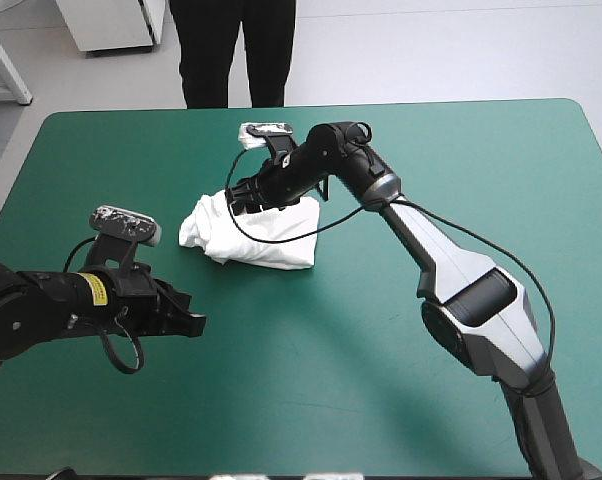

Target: Fold the cloth

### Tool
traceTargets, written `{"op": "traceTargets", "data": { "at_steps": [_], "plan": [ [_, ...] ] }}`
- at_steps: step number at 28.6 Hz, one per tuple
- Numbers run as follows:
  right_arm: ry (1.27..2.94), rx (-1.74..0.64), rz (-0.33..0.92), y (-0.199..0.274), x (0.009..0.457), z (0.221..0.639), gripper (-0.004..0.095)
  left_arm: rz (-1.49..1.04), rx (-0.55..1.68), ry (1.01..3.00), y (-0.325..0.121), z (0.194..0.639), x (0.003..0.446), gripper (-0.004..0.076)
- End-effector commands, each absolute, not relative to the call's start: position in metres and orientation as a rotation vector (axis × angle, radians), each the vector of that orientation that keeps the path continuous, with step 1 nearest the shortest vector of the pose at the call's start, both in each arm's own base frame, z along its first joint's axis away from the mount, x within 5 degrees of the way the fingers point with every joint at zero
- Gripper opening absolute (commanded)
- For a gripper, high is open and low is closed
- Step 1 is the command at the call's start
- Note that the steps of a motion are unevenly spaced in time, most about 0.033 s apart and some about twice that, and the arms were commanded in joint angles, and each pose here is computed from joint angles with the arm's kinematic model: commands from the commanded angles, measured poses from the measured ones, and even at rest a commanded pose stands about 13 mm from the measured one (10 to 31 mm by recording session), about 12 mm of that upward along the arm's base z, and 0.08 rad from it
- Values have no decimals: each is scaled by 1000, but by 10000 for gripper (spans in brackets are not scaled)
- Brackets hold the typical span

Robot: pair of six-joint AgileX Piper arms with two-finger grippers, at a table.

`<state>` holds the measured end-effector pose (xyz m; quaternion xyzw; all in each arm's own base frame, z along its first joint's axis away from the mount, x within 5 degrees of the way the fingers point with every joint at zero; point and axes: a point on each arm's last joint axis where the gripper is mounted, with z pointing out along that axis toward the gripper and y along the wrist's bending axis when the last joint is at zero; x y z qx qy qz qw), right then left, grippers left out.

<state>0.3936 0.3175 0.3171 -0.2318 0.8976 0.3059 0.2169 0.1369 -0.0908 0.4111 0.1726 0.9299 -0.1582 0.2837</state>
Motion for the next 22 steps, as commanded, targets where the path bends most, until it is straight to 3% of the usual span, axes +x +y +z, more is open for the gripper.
{"op": "traceTargets", "data": {
  "at_steps": [1,11,18,22],
  "plan": [
    [2392,-643,789,300,379,371,547,-459,460,2500,-89,417,129,-10],
    [2490,-530,565,281,385,367,545,-509,463,2505,-92,418,127,-10],
    [2662,-529,400,269,386,321,529,-516,448,2509,-92,418,127,-10],
    [2727,-521,420,265,389,292,522,-514,445,2500,-92,418,128,-10]
  ]
}}
